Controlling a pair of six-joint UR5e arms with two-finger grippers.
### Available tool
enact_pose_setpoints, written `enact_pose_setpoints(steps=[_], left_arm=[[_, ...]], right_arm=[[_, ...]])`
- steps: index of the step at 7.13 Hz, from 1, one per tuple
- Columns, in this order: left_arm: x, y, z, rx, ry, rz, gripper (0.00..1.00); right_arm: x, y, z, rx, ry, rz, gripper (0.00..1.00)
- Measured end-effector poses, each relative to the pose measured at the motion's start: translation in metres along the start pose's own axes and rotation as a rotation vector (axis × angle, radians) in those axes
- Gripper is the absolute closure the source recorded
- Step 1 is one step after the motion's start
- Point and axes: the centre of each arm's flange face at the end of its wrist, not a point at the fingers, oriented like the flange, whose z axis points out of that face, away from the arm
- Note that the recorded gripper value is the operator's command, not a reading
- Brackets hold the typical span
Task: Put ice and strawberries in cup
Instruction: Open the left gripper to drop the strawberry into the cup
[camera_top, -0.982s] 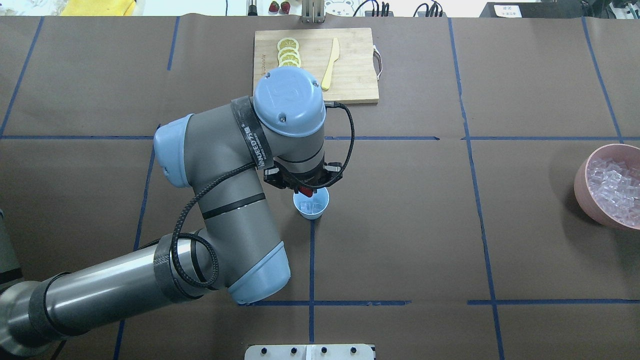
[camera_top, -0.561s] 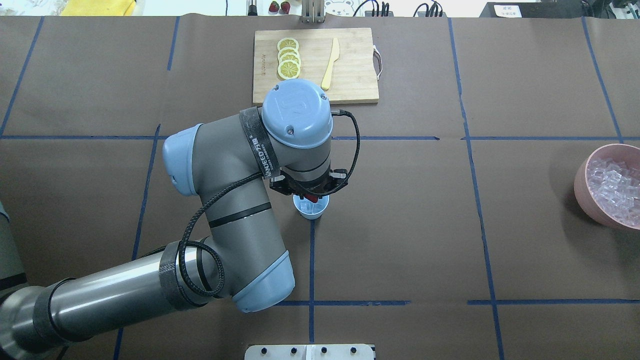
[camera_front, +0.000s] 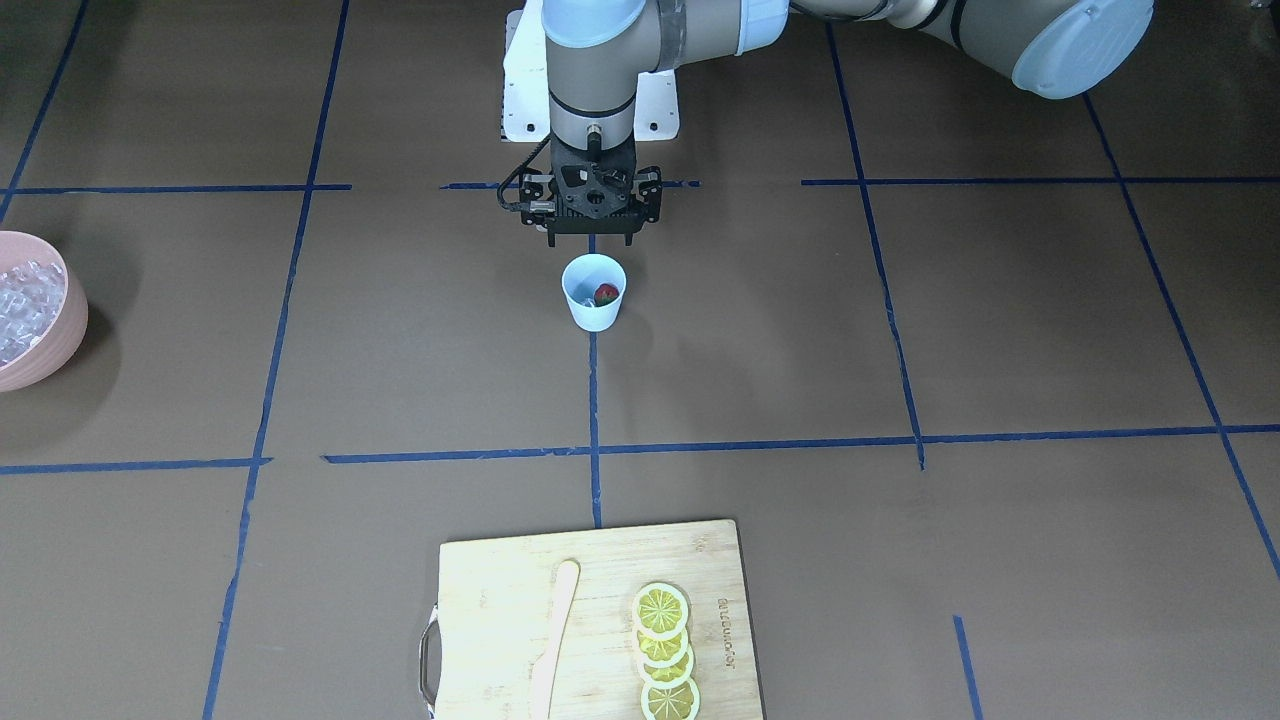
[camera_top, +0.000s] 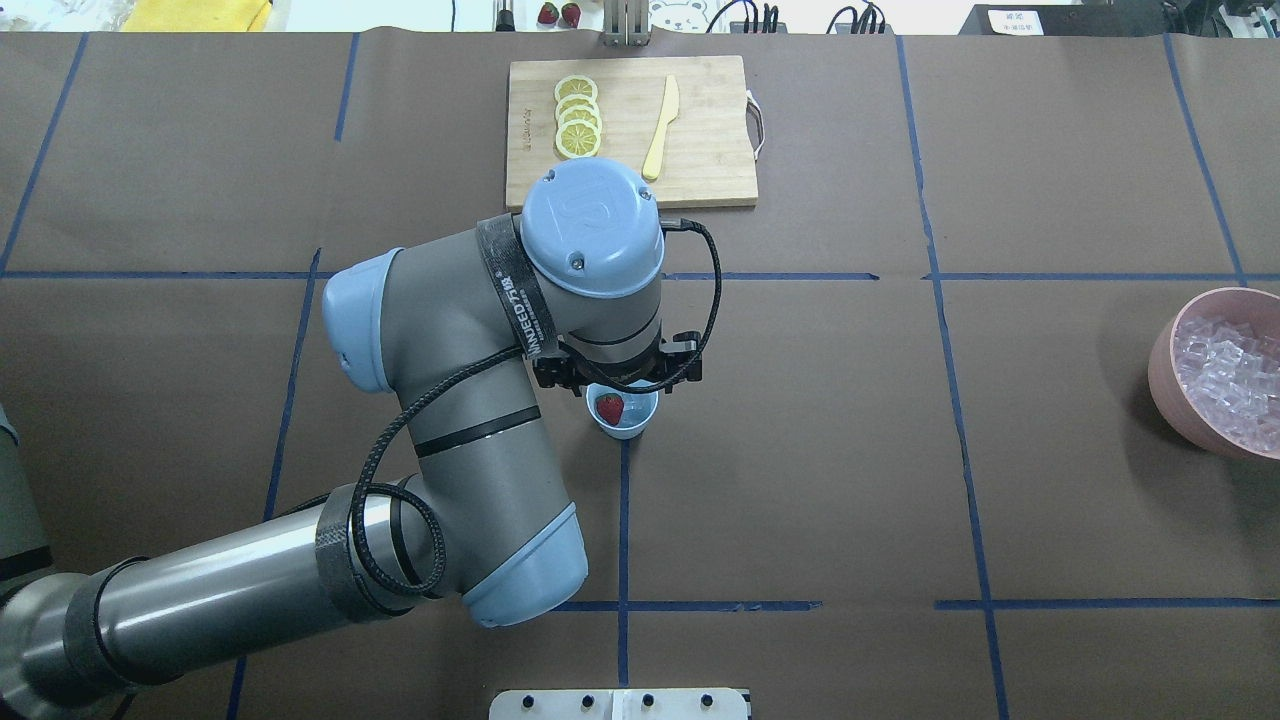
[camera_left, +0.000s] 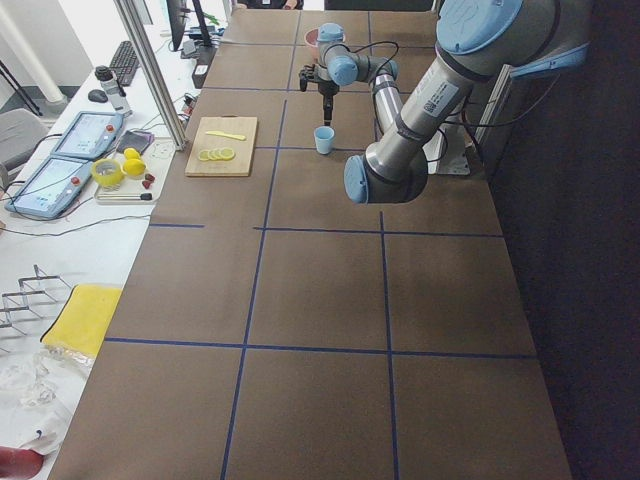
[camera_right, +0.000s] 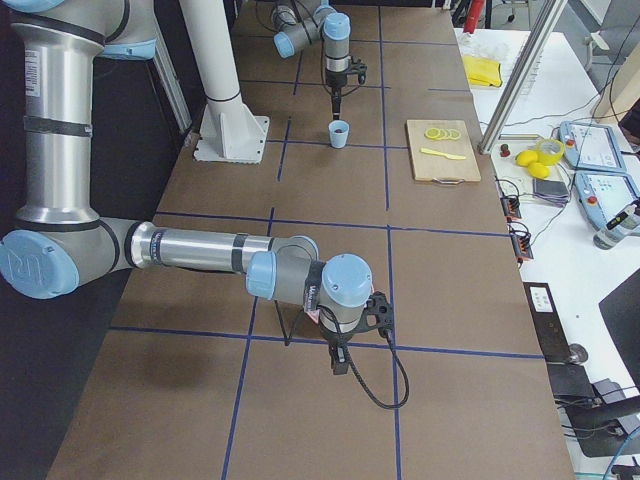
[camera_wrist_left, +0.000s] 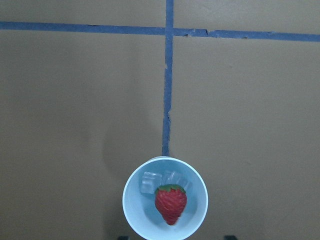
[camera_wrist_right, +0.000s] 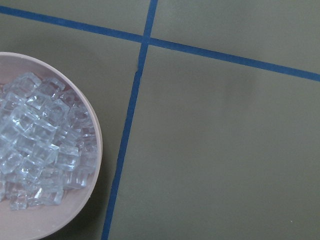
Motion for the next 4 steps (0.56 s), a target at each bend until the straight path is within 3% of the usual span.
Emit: enact_pose_setpoints(steps=[2, 4], left_arm=[[-0.003, -0.001, -0.002, 0.005, 0.001, 0.006, 0.01], [-0.048, -0.005, -0.005, 0.02, -0.008, 0.104, 0.01]], right_arm=[[0.0, 0.0, 0.0, 0.001, 0.0, 0.0, 0.01], [0.0, 0.0, 0.0, 0.001, 0.0, 0.001, 0.01]])
